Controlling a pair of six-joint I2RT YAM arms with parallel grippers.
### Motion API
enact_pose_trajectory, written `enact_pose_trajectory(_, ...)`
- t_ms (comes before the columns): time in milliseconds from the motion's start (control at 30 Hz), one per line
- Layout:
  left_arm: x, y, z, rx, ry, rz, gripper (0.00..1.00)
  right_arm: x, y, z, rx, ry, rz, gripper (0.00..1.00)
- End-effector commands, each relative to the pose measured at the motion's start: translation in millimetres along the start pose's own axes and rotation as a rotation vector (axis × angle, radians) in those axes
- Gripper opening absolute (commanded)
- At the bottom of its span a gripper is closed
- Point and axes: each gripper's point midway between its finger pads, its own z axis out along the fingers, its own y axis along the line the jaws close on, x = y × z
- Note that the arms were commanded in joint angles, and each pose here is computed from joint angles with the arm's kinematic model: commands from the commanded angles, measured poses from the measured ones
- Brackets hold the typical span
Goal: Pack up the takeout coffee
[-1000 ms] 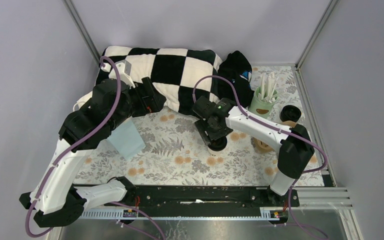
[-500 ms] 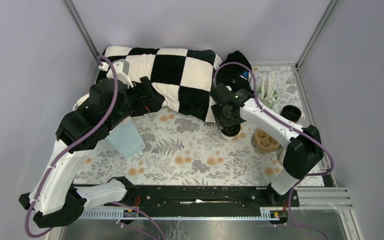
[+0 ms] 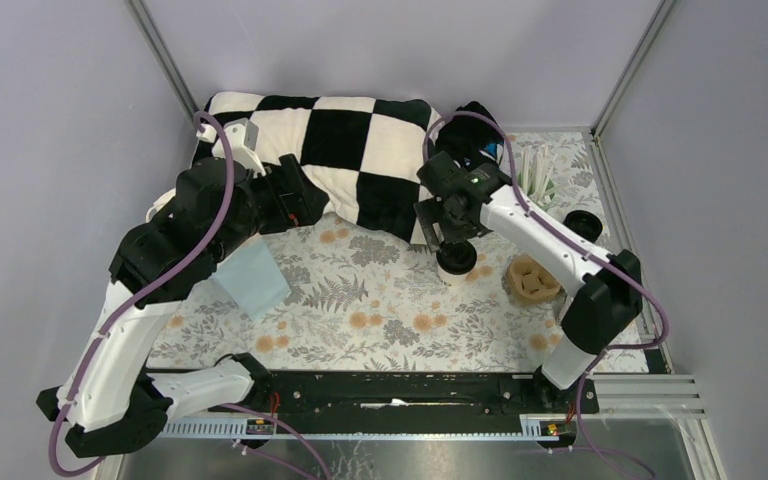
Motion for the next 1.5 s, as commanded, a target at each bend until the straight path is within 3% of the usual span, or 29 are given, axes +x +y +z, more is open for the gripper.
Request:
enact_pose_trajectory(0,-13,-7,-6,0.034,-0.034,0.025,0.99,5,-32,-67,0.004,-0.063,0.087,1.00)
enact_pose_trajectory(100,-12,-8,-3,0.039,-0.034,0.034,0.99,31,-68,-78,0.019,-0.074,0.218,0.95)
enact_pose_trajectory(200,-10,-15,3,0.067,-0.016,0.057,0.99,64,-107,-64,0.066,-0.024,0.379,0.81)
enact_pose_trajectory(400,-4,-27,16,0.122,0.015,0.121,0.99,102,-103,-13,-0.023,0.096,0.556,0.73)
enact_pose_trajectory(600,7,-30,25,0.164,0.046,0.169,0.99,97,-89,27,-0.165,-0.022,0.694,0.60)
enact_pose_trajectory(867,2,-26,27,0.163,0.033,0.231,0.99,95,-109,54,-0.104,-0.078,0.724,0.59)
enact_pose_trajectory(1333,-6,-22,28,0.140,0.021,0.263,0.99,72,-131,34,-0.053,-0.138,0.702,0.61)
enact_pose_trajectory(1467,-8,-22,29,0.136,0.018,0.268,0.99,71,-139,47,-0.040,-0.122,0.710,0.61)
